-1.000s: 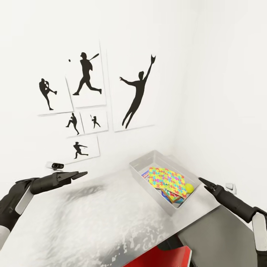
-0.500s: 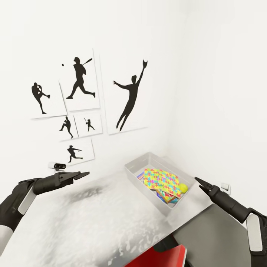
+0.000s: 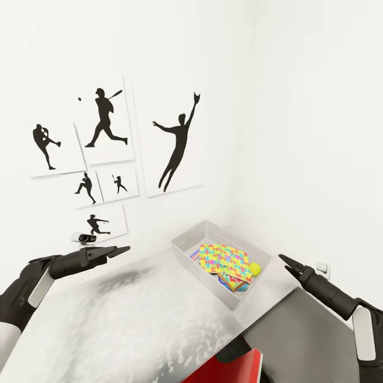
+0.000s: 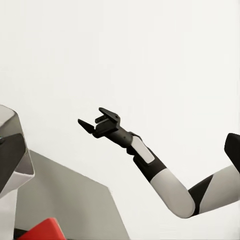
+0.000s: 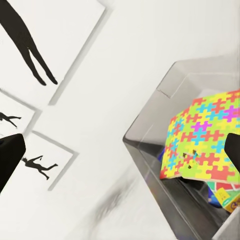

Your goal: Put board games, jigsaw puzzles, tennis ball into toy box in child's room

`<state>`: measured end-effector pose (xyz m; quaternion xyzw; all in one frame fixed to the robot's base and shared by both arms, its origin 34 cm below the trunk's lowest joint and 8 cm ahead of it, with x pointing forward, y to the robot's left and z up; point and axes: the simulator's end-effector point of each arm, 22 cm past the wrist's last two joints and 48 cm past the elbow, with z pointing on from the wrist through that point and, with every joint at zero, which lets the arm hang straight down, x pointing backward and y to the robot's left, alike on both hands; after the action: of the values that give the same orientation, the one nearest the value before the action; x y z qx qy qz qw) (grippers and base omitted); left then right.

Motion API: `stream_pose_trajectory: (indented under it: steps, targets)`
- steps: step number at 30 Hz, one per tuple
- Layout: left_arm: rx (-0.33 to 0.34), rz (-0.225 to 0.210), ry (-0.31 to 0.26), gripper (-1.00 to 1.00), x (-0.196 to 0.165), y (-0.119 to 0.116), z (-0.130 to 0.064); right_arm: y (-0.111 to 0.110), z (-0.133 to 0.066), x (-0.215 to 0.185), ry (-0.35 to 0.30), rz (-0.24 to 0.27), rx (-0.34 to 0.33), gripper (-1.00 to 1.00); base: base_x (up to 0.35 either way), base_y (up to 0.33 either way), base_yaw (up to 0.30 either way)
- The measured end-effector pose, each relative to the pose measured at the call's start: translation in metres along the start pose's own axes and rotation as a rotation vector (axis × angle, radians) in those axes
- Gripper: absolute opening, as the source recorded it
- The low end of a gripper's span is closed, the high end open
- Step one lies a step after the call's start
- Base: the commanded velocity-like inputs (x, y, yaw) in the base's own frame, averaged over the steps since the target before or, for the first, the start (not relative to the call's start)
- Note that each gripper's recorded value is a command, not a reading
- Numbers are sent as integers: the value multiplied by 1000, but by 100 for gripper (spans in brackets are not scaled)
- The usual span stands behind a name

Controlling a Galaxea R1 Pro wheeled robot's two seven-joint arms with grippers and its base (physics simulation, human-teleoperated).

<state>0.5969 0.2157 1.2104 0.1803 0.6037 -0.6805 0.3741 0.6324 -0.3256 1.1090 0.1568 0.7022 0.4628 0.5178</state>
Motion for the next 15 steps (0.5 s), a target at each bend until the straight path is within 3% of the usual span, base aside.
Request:
stream_pose_trajectory:
  steps: [9,15]
  targets:
    - [4,14,0,100,-3,-7,1,7,-1,-4,-7,-7,-11,100,-72,163,-151]
    - [7,23,0,100,-5,-11,2,11,-3,-6,-12,-12,-18,100,-97,50,-151]
